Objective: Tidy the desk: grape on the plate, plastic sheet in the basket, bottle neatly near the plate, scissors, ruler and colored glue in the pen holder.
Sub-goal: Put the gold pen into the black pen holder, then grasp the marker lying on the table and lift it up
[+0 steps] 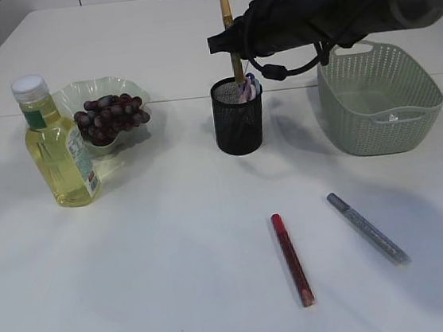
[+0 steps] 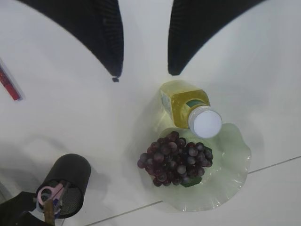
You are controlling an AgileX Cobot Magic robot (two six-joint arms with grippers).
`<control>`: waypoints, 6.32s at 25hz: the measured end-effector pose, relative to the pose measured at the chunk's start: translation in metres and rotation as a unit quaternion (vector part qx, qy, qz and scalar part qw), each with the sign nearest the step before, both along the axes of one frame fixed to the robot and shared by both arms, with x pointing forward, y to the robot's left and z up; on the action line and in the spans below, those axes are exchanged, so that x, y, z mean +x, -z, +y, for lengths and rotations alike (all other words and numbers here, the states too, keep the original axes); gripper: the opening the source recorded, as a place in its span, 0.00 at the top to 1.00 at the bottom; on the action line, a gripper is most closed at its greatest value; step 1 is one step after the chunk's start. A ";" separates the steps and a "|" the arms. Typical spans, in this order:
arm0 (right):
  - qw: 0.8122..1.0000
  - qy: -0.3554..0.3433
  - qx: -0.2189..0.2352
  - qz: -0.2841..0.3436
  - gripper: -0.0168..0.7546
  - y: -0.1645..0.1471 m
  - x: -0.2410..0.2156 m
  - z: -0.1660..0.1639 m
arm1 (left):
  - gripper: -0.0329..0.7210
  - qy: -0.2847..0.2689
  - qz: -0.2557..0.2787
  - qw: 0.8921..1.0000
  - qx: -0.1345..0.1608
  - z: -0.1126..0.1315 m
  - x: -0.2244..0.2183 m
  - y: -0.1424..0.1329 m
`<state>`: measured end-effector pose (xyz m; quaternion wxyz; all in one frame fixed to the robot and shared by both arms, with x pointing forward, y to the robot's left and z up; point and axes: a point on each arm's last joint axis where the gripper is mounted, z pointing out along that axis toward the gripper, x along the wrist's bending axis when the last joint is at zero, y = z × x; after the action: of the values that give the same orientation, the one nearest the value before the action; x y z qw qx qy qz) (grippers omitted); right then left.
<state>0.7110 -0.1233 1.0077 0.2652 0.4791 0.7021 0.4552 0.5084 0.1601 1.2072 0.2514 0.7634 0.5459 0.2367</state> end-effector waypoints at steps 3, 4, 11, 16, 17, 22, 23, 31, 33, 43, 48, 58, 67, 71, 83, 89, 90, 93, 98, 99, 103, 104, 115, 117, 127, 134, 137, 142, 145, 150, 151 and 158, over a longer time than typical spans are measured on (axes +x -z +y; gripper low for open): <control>1.000 0.000 0.000 0.004 0.90 0.004 0.001 0.000 | 0.64 0.000 -0.001 1.000 0.000 0.000 0.000 0.000; 1.000 0.000 -0.001 0.005 0.90 0.005 0.001 0.000 | 0.64 0.000 -0.002 1.000 -0.001 0.000 0.000 0.000; 1.000 0.003 0.003 0.008 0.90 0.011 0.006 0.002 | 0.64 0.000 -0.002 1.000 0.001 0.000 0.001 0.000; 1.000 -0.002 0.007 0.010 0.89 0.020 0.012 0.011 | 0.64 0.000 -0.002 1.000 0.001 0.000 0.001 0.000; 1.000 -0.004 0.006 0.010 0.89 0.022 0.012 0.014 | 0.64 0.000 -0.002 1.000 0.001 0.000 0.001 0.000; 1.000 -0.010 0.005 0.010 0.88 0.024 0.012 0.021 | 0.64 0.000 -0.002 1.000 0.001 0.000 0.001 0.000; 1.000 -0.008 0.005 0.008 0.88 0.024 0.012 0.020 | 0.64 0.000 -0.002 1.000 0.001 0.000 0.001 0.000; 1.000 -0.006 0.002 0.004 0.86 0.024 0.013 0.020 | 0.64 0.000 -0.002 1.000 0.002 0.000 0.001 0.000; 1.000 -0.006 0.001 0.005 0.85 0.026 0.013 0.020 | 0.64 -0.001 -0.003 1.000 0.002 0.000 0.001 0.000; 1.000 -0.006 0.000 0.006 0.78 0.028 0.014 0.020 | 0.64 -0.001 -0.002 1.000 0.003 0.000 0.001 0.000; 1.000 -0.006 0.000 0.006 0.75 0.028 0.014 0.020 | 0.64 -0.001 -0.001 1.000 0.003 0.000 0.001 0.000; 1.000 -0.010 0.000 0.009 0.73 0.028 0.013 0.021 | 0.64 -0.004 -0.006 1.000 0.010 0.002 0.001 0.000; 0.999 -0.048 0.014 0.010 0.67 -0.009 -0.001 0.023 | 0.64 -0.006 -0.010 1.000 0.017 0.003 0.002 0.000; 0.997 -0.071 0.023 -0.002 0.45 -0.042 -0.014 0.022 | 0.64 -0.006 -0.010 1.000 0.017 0.003 0.002 0.000; 0.974 -0.181 -0.009 0.138 0.30 -0.058 -0.049 0.008 | 0.64 -0.007 -0.010 1.000 0.020 0.003 0.002 -0.001; 0.940 -0.147 -0.087 0.296 0.30 -0.037 -0.064 -0.020 | 0.64 -0.007 -0.010 1.000 0.021 0.003 0.002 0.000; 0.934 -0.135 -0.097 0.317 0.30 -0.035 -0.066 -0.023 | 0.64 -0.007 -0.010 1.000 0.021 0.003 0.002 0.000; 0.911 -0.110 -0.130 0.376 0.31 -0.030 -0.075 -0.032 | 0.64 -0.007 -0.010 1.000 0.021 0.003 0.002 0.000; 0.901 -0.071 -0.167 0.395 0.31 -0.027 -0.076 -0.042 | 0.64 -0.008 -0.010 1.000 0.021 0.003 0.002 0.000; 0.900 -0.067 -0.171 0.395 0.31 -0.026 -0.076 -0.043 | 0.64 -0.008 -0.010 1.000 0.021 0.003 0.002 0.000; 0.900 -0.059 -0.176 0.395 0.31 -0.026 -0.075 -0.044 | 0.64 -0.008 -0.010 1.000 0.021 0.003 0.002 0.000; 0.899 -0.057 -0.178 0.395 0.31 -0.026 -0.075 -0.044 | 0.64 -0.008 -0.010 1.000 0.021 0.003 0.002 0.000; 0.853 -0.042 -0.215 0.474 0.31 0.022 -0.099 -0.057 | 0.64 -0.008 -0.010 1.000 0.021 0.003 0.002 0.000; 0.843 -0.041 -0.228 0.486 0.31 0.030 -0.104 -0.060 | 0.64 -0.008 -0.010 1.000 0.021 0.003 0.002 0.000; 0.829 -0.049 -0.255 0.496 0.31 0.041 -0.111 -0.066 | 0.64 -0.007 0.005 1.000 0.030 -0.002 0.011 0.010; 0.826 -0.052 -0.257 0.499 0.31 0.046 -0.110 -0.065 | 0.64 -0.007 0.005 1.000 0.030 -0.002 0.011 0.010; 0.817 -0.055 -0.260 0.512 0.31 0.062 -0.107 -0.064 | 0.64 -0.007 0.005 1.000 0.030 -0.002 0.011 0.010; 0.807 -0.056 -0.263 0.525 0.31 0.081 -0.104 -0.063 | 0.64 -0.009 0.006 0.999 0.036 -0.001 0.011 0.010; 0.805 -0.057 -0.264 0.528 0.31 0.091 -0.102 -0.063 | 0.64 -0.011 0.004 0.999 0.040 0.000 0.011 0.010; 0.810 -0.056 -0.262 0.521 0.31 0.099 -0.098 -0.062 | 0.64 -0.011 0.003 0.999 0.041 0.000 0.011 0.010; 0.813 -0.055 -0.262 0.518 0.31 0.099 -0.098 -0.062 | 0.64 -0.011 0.003 0.999 0.041 0.000 0.011 0.010; 0.820 -0.054 -0.259 0.508 0.31 0.099 -0.096 -0.061 | 0.64 -0.012 0.002 0.999 0.044 0.001 0.011 0.010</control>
<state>0.6154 -0.1842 0.9087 -0.0392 0.5173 0.8541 -0.0380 0.5197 0.1607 1.1974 0.2138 0.7673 0.5447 0.2622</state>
